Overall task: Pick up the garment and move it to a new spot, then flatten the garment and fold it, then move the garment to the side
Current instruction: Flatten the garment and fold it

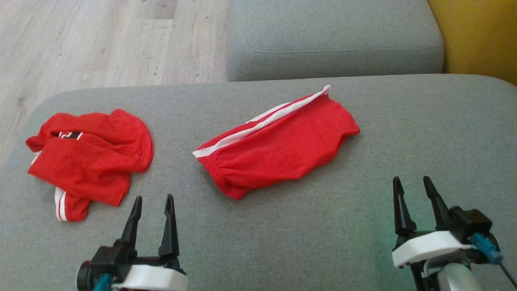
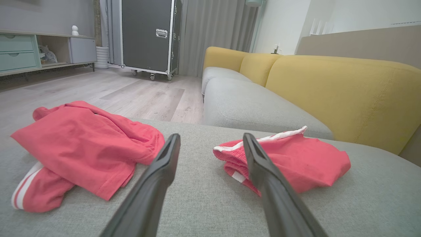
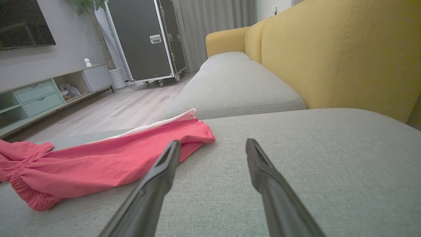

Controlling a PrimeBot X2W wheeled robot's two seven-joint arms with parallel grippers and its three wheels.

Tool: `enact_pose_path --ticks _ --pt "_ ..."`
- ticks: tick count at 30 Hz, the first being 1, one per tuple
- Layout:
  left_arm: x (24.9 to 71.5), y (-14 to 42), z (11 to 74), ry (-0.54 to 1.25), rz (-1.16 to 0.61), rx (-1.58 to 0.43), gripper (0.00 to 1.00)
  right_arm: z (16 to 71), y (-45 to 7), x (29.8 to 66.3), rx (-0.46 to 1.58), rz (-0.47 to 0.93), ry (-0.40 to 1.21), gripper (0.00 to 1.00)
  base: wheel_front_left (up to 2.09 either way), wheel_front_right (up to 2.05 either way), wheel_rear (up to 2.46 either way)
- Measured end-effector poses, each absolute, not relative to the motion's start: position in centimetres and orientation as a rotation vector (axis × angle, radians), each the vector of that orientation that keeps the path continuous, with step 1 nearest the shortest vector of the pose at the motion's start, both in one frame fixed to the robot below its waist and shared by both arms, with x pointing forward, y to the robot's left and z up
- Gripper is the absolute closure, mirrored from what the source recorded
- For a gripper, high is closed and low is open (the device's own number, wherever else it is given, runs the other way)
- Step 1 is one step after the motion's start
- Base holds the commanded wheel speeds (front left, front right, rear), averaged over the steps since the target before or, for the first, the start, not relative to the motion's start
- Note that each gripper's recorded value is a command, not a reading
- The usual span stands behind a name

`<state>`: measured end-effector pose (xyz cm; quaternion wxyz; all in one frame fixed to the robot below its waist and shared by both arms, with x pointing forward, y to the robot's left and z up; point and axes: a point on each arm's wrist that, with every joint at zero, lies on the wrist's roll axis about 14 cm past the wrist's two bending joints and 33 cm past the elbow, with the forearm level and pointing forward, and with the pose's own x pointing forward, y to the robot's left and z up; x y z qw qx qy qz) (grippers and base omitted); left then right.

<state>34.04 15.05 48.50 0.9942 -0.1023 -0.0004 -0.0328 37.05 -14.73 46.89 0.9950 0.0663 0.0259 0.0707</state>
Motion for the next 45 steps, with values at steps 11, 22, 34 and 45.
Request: enact_pose_path --ticks 11,22,34,45 --pt "34.0 15.6 47.9 0.014 -0.060 -0.199 0.00 46.6 -14.2 38.3 0.133 0.153 0.062 0.00 0.00 0.00 0.00" --pt "37.2 15.7 47.4 0.034 -0.059 -0.203 0.00 45.6 -12.0 46.5 0.113 0.190 0.147 0.00 0.00 0.00 0.00" --pt "38.6 16.7 46.1 0.077 -0.021 -0.190 0.00 38.3 -10.5 52.2 0.166 0.165 0.471 0.00 0.00 0.00 0.00" --pt "38.7 17.7 45.5 0.094 0.019 -0.183 0.00 36.2 -8.4 54.1 0.103 0.231 0.580 0.00 0.00 0.00 0.00"
